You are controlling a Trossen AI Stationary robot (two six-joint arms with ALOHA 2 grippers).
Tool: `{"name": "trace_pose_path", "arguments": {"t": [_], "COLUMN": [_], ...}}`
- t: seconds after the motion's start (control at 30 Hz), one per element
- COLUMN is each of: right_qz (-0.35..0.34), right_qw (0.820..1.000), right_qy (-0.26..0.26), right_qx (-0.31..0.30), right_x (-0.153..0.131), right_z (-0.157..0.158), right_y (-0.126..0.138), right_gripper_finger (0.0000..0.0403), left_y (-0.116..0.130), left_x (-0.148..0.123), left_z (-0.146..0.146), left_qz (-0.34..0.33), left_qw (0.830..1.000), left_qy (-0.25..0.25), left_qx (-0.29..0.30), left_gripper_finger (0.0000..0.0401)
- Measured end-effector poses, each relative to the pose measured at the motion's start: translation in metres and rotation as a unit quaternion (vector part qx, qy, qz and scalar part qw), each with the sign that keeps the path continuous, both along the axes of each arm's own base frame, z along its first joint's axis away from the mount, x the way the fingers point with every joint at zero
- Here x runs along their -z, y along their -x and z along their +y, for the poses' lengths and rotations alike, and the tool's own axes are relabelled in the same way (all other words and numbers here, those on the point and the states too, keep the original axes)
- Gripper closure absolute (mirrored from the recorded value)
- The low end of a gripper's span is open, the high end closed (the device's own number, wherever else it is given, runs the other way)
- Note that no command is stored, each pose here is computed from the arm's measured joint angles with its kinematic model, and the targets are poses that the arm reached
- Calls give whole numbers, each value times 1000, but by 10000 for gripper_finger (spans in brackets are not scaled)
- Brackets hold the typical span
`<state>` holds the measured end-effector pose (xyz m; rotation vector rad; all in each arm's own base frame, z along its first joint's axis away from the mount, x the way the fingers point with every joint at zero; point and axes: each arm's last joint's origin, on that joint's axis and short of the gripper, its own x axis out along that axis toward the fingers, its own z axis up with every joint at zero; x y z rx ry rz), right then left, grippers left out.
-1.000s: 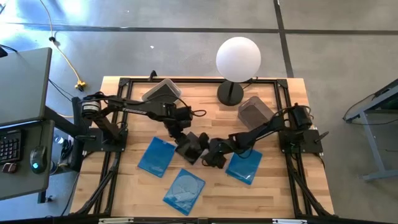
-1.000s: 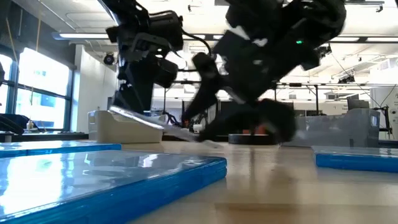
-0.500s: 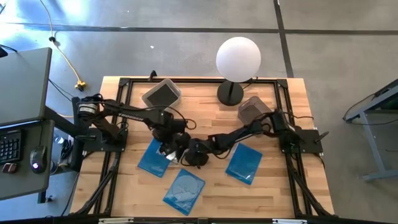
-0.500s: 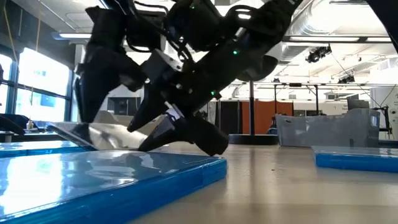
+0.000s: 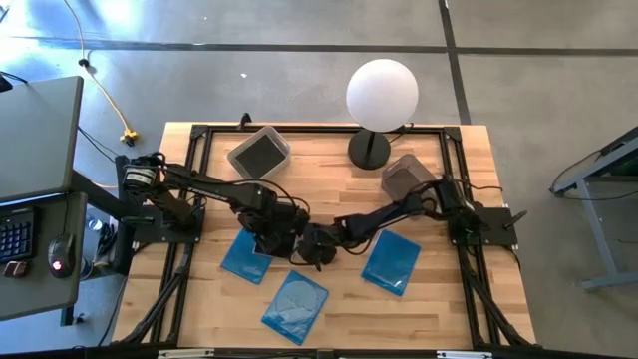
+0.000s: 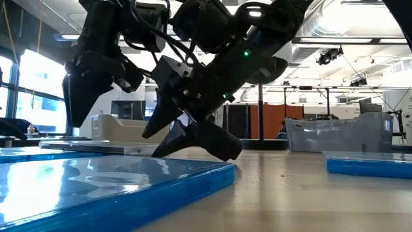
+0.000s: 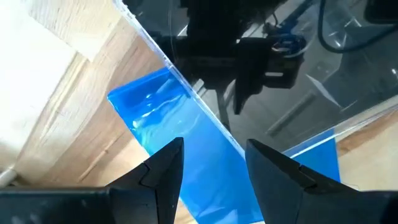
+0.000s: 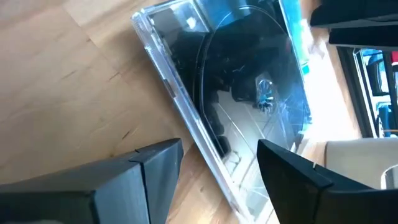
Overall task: Pick & place jewel cases by type
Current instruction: Put the black CD case into the white bin
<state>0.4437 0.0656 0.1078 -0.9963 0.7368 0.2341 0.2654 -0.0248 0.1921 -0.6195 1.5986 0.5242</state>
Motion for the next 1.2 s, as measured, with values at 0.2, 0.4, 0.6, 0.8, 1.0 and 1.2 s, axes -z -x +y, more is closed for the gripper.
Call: {"name": "trace_pose_path", "arguments": {"t": [0.2,0.4,0.6,0.8,1.0,1.2], "right_qz": [16,44,35,19,2,-20], "right_qw": [998,995,996,999,999,999], "right_qy": [54,76,72,41,41,14], "right_qx": [40,41,44,18,-9,-23], "right_x": [2,5,3,2,0,-3], "right_z": [4,4,3,4,2,-7], "right_y": [5,9,9,5,2,-3], "right_gripper_finger": [195,195,195,195,195,195], "left_y": [1,26,61,93,103,111], "left_x": [-3,-23,-54,-25,17,38], "left_z": [-4,-16,-31,-36,-32,-29], "left_qz": [-2,32,-96,-286,-355,-336], "left_qw": [1000,999,994,948,916,910], "left_qy": [10,9,-53,-77,-22,-14], "left_qx": [-9,16,-6,-117,-186,-242], "left_gripper_finger": [233,233,233,233,233,233]}}
